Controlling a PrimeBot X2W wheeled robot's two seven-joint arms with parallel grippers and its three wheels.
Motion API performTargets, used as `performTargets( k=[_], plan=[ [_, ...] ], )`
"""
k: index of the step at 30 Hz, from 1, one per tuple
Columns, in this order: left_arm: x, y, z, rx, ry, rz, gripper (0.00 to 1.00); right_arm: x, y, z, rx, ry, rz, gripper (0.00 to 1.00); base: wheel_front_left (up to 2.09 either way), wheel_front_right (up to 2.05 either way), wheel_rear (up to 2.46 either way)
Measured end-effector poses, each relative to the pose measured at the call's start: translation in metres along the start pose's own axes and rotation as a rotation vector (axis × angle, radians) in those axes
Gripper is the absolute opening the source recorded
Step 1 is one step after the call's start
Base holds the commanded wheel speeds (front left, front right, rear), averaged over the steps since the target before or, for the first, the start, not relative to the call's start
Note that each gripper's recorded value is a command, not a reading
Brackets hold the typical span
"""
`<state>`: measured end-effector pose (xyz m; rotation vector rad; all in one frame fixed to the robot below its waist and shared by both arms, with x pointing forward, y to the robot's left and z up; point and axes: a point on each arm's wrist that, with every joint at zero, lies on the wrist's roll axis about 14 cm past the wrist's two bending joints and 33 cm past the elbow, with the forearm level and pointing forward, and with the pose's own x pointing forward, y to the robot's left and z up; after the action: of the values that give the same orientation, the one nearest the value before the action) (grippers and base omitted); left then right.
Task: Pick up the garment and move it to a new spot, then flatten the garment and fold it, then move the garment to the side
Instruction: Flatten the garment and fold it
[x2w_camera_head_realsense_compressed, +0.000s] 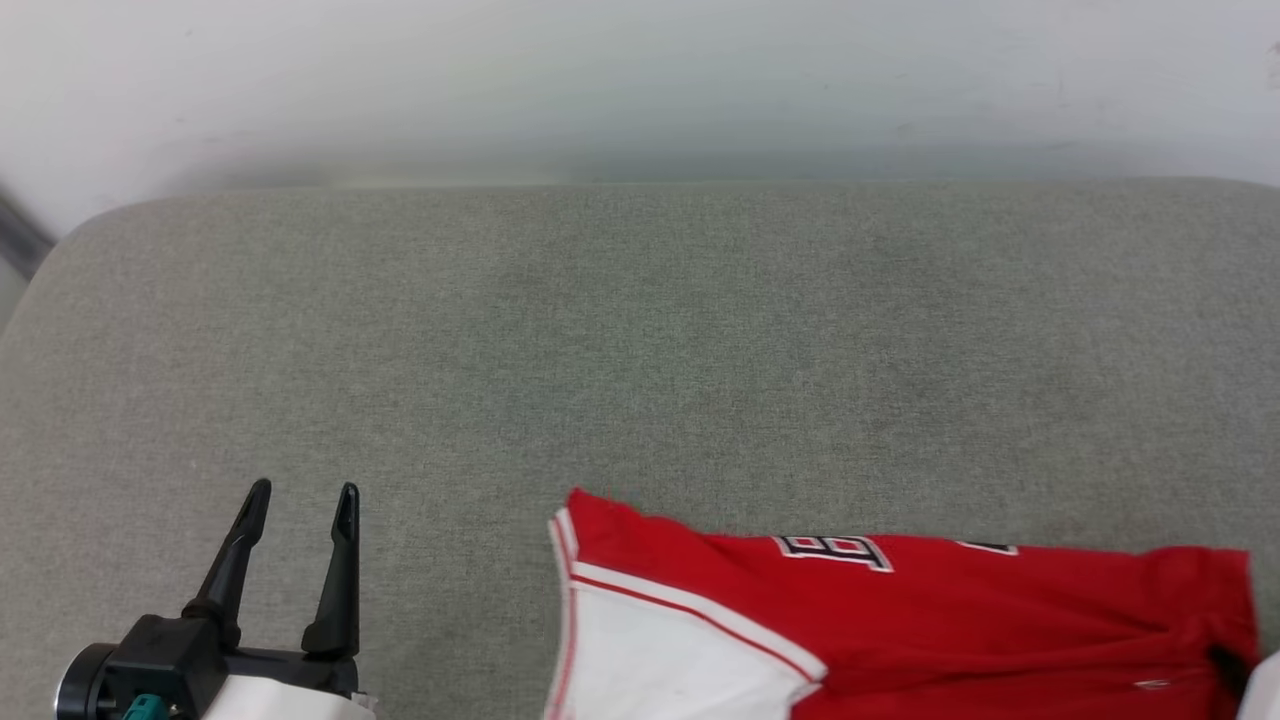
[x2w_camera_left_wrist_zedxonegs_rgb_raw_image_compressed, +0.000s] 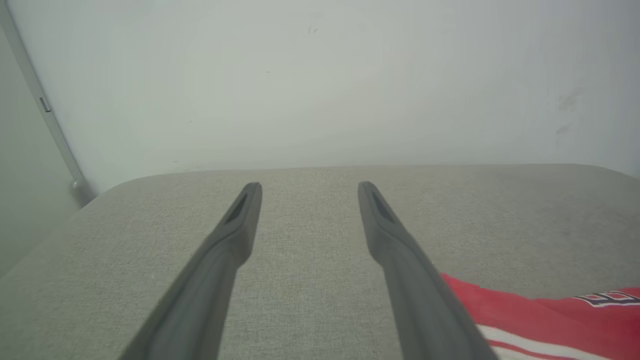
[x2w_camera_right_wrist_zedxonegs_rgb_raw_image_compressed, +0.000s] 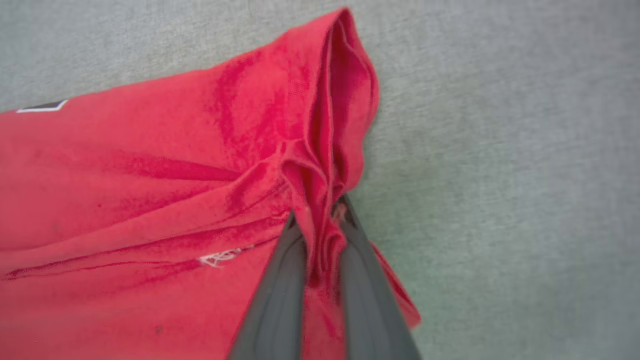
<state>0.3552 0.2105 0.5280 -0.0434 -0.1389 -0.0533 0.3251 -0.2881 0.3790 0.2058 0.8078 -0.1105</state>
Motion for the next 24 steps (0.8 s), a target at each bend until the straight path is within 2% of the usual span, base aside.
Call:
performTargets(
  k=[4,8,16,24],
  plan=[
    [0.0,-0.002,0.0,-0.001,0.0,-0.008,1.0,-0.008,-0.041,0.021,-0.021,-0.056,-0.114,0.0,0.0,0.0,0.0],
    [0.001,-0.003,-0.001,-0.003,0.001,-0.012,1.0,-0.01,-0.044,0.026,-0.013,-0.072,-0.125,0.0,0.0,0.0,0.0],
    [-0.004,-0.006,0.003,-0.011,-0.009,-0.015,1.0,-0.021,-0.014,0.035,-0.037,-0.105,-0.042,0.0,0.0,0.0,0.0],
    [-0.007,-0.01,0.007,-0.021,-0.023,-0.021,1.0,-0.042,0.047,0.032,-0.092,-0.09,0.124,0.0,0.0,0.0,0.0]
  ],
)
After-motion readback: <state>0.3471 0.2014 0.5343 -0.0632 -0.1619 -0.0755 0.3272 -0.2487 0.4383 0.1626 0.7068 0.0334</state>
